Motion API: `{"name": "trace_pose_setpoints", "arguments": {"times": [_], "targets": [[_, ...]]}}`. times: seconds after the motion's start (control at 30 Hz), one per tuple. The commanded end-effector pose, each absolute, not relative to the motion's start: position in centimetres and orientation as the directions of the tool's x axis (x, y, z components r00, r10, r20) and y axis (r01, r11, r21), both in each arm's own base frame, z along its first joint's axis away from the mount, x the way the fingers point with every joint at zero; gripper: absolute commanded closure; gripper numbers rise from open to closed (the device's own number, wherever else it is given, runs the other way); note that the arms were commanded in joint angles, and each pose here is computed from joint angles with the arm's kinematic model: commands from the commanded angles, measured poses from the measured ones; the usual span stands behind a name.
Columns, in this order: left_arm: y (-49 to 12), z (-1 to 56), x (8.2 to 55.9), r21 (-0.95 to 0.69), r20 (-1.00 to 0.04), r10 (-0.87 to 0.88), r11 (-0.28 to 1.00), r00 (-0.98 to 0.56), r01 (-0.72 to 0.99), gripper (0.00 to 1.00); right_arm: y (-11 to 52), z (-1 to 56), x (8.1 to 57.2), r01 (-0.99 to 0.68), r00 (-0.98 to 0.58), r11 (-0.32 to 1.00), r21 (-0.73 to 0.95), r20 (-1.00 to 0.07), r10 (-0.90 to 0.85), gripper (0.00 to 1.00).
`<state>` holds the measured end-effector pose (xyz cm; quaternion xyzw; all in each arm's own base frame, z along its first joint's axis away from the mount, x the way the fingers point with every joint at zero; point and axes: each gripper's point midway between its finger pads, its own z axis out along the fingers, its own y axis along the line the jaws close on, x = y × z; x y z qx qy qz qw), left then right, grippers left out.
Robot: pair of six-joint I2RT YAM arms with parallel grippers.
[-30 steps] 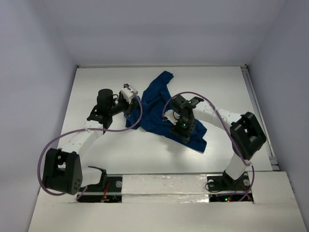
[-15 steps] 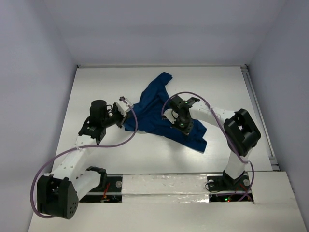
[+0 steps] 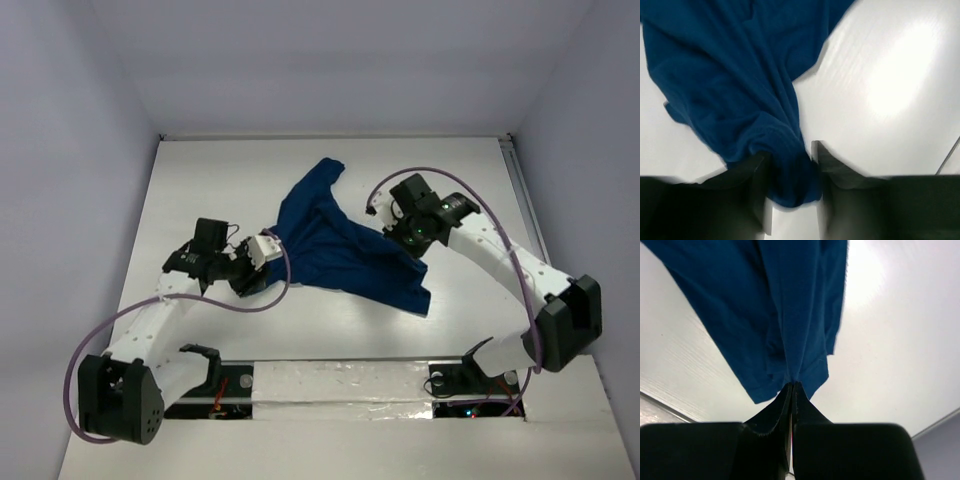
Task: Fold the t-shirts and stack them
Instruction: Flatten out the tshirt
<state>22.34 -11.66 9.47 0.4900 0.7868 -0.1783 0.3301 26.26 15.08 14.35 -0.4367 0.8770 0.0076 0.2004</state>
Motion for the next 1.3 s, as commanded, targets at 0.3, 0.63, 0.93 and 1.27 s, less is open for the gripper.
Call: {"name": "trace_pose_setpoints", "arguments": {"times": [0.3,0.63,0.93,1.27], "targets": [[-11.4,26.2,35.5,0.332,-0.913,0.407,0.767,-0.017,0.549,0.01,14.4,14.1,25.8,-0.775,-0.544,0.616,-0.14,-0.349,-0.763,1.0],[-22.4,23.1,53.2,0.099,-0.927,0.318,0.721,-0.201,0.686,0.1,15.5,14.2,25.2,-0.783,-0.545,0.617,-0.081,-0.389,-0.743,1.0],[-30.5,14.4,58.9,0.09,-0.835,0.437,0.709,-0.335,0.7,0.07,15.8,14.6,24.3,-0.786,-0.546,0.617,-0.049,-0.413,-0.729,1.0],[-29.8,8.4,57.1,0.194,-0.733,0.54,0.749,-0.415,0.634,0.07,16.6,13.9,24.1,-0.803,-0.537,0.596,-0.011,-0.42,-0.731,1.0]]}}
